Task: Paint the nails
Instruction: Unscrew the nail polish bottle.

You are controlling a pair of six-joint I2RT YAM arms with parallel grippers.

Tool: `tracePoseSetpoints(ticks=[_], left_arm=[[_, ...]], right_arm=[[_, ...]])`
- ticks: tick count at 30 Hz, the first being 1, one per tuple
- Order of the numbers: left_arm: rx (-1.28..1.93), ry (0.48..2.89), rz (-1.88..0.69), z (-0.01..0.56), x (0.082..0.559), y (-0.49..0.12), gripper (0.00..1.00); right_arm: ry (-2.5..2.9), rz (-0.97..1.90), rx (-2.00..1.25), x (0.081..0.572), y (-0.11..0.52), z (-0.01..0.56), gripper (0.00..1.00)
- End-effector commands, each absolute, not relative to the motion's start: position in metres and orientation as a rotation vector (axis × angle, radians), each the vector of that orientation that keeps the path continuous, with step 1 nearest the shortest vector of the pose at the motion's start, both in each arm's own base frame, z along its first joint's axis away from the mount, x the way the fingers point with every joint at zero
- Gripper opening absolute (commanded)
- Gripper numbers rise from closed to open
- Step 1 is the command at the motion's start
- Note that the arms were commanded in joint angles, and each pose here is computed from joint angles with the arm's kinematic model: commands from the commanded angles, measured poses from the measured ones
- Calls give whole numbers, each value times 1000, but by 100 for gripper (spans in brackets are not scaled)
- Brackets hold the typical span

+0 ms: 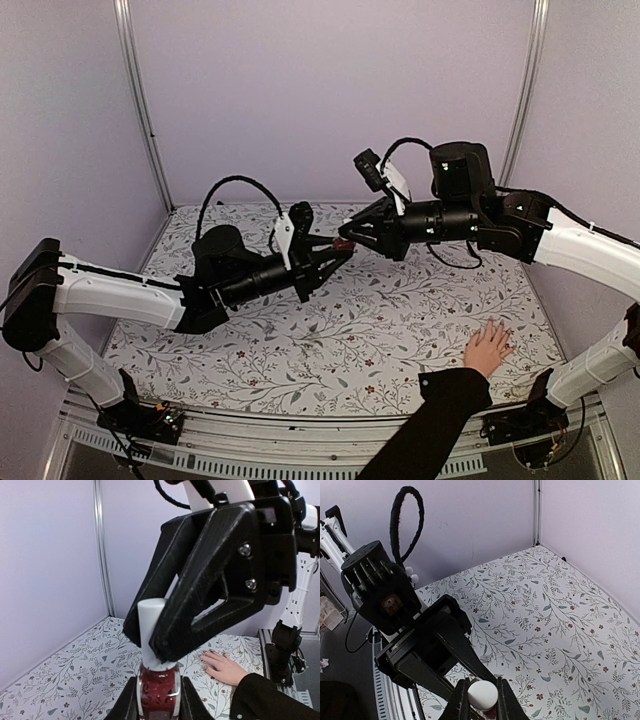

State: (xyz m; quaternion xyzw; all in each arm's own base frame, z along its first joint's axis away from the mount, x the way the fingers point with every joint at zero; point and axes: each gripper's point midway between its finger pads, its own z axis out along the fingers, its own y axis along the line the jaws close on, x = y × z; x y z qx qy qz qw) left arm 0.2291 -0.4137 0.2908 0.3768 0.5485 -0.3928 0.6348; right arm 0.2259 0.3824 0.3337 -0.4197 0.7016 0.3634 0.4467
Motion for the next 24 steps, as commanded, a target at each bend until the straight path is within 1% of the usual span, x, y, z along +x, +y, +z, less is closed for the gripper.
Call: tracePoseSetpoints(ticks=[1,4,12,13,15,16,18,24], left_arm=[[854,1227,-897,303,228,-418,0],[856,1226,-898,303,228,-418,0],[904,1211,-909,300,223,-423,0],[915,1208,-910,300,222,-423,0],[928,1209,-910,299,220,-425,0],[933,1207,-911,299,220,-425,0],[941,1209,-907,298,220,-426,0],[1031,1215,-903,284,211,-429,0]], right_arm=[[1696,889,-1071,224,382,346,2],[1696,876,-1078,224,381,346,0],[1704,879,-1106,221,381,342,1],[1709,878,-1109,221,381,341,7],[1719,874,-1110,220,379,339,25],[1724,871,-1108,220,378,338,30],[1729,867,-1106,220,377,339,34],[1762,864,-1130,213,370,341,40]])
